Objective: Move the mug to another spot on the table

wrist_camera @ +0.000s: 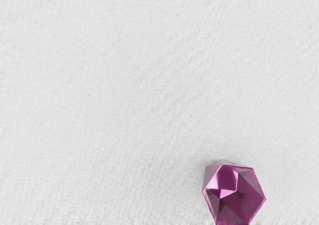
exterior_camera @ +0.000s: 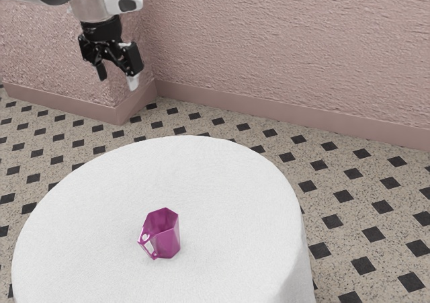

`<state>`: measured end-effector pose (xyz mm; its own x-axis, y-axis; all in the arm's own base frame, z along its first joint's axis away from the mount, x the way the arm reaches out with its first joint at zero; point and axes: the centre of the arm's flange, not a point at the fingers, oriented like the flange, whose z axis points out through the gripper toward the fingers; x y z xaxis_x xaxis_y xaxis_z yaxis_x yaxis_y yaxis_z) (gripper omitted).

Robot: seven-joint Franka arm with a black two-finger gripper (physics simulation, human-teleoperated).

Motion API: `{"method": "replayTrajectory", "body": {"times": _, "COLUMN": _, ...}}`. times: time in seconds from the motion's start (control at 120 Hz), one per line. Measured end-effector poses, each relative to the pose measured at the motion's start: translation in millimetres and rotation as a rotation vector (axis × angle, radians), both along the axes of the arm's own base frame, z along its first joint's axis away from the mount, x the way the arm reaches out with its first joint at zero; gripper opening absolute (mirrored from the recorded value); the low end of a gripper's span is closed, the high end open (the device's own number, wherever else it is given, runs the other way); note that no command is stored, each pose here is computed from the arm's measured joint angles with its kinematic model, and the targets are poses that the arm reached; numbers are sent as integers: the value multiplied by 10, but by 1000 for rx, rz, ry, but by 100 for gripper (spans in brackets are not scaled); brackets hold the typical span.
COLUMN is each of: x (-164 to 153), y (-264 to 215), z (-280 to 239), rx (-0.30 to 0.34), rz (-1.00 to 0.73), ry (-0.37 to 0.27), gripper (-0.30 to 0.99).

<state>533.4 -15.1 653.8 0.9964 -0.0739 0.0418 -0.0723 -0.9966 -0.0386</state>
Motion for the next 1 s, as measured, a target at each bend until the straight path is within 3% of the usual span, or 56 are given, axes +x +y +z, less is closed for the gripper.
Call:
{"method": "replayTrajectory", "body": {"times": 0.142, "x": -337, "y": -29, "z": -508, "rx": 7, "rz": -18, "ry": 55, "gripper": 69}}
{"method": "replayTrajectory", "body": {"times": 0.25, "x": -409, "y": -53, "z": -957, "rx": 6, "rz": -29, "ry": 74, "gripper": 69}}
{"method": "replayTrajectory", "body": {"times": 0.475, "x": -485, "y": -85, "z": -1526, "rx": -19, "rz": -36, "ry": 63, "gripper": 69}}
{"method": "replayTrajectory", "body": {"times": 0.675, "x": -834, "y": -261, "z": -2007, "rx": -75, "rz": -45, "ry": 90, "gripper": 69}}
{"method": "replayTrajectory", "body": {"times": 1.0, "x": -1434, "y": -423, "z": -2505, "rx": -69, "rz": -101, "ry": 94, "gripper": 69}}
